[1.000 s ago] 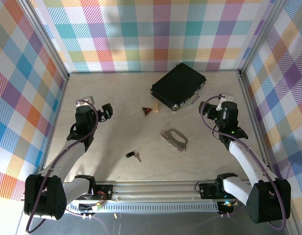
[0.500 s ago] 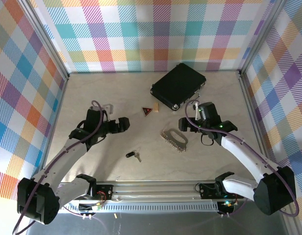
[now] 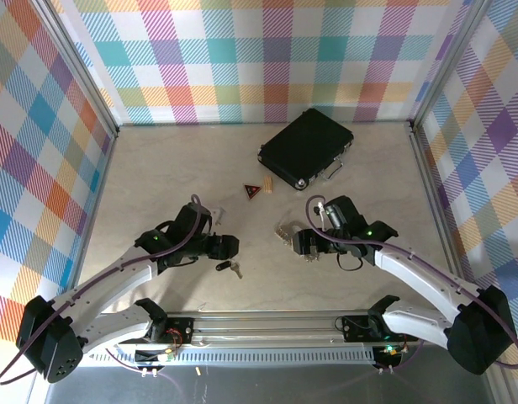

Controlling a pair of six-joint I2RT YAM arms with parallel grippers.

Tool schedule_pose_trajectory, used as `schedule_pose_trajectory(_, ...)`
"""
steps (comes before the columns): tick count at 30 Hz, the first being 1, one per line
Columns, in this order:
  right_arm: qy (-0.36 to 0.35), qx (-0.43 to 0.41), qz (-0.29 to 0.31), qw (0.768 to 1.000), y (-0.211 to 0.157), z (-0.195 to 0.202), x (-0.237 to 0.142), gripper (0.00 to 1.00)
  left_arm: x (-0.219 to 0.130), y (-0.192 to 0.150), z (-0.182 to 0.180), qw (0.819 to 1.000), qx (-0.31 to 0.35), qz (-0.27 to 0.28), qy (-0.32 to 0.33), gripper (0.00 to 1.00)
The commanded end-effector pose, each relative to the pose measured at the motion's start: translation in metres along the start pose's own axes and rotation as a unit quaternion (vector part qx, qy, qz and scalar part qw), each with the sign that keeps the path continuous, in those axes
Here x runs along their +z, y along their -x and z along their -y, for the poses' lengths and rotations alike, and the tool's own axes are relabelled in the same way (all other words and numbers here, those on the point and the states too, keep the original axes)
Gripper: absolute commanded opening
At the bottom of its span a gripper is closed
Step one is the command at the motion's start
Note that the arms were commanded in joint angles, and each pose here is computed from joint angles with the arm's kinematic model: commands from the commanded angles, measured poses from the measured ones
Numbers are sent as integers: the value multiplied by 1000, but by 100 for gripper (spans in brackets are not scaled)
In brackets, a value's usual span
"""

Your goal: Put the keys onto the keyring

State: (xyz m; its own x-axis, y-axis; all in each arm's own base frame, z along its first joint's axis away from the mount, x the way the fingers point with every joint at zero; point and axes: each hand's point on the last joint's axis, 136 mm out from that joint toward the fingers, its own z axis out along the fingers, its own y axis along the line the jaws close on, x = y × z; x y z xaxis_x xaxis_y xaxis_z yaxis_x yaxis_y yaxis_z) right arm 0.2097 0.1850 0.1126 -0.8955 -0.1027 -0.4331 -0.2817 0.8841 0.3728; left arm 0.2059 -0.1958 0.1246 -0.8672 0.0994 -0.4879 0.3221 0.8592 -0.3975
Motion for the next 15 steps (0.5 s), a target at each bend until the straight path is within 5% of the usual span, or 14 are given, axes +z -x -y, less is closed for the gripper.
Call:
schedule_pose_trajectory(1, 11, 17, -14, 1000, -9, -2, 5, 100, 5, -15, 0, 1000, -3, -20, 5, 65)
schedule_pose_trajectory(15, -16, 57, -17, 998, -27, 17, 11, 87, 26, -2, 76, 992, 58, 2, -108, 50)
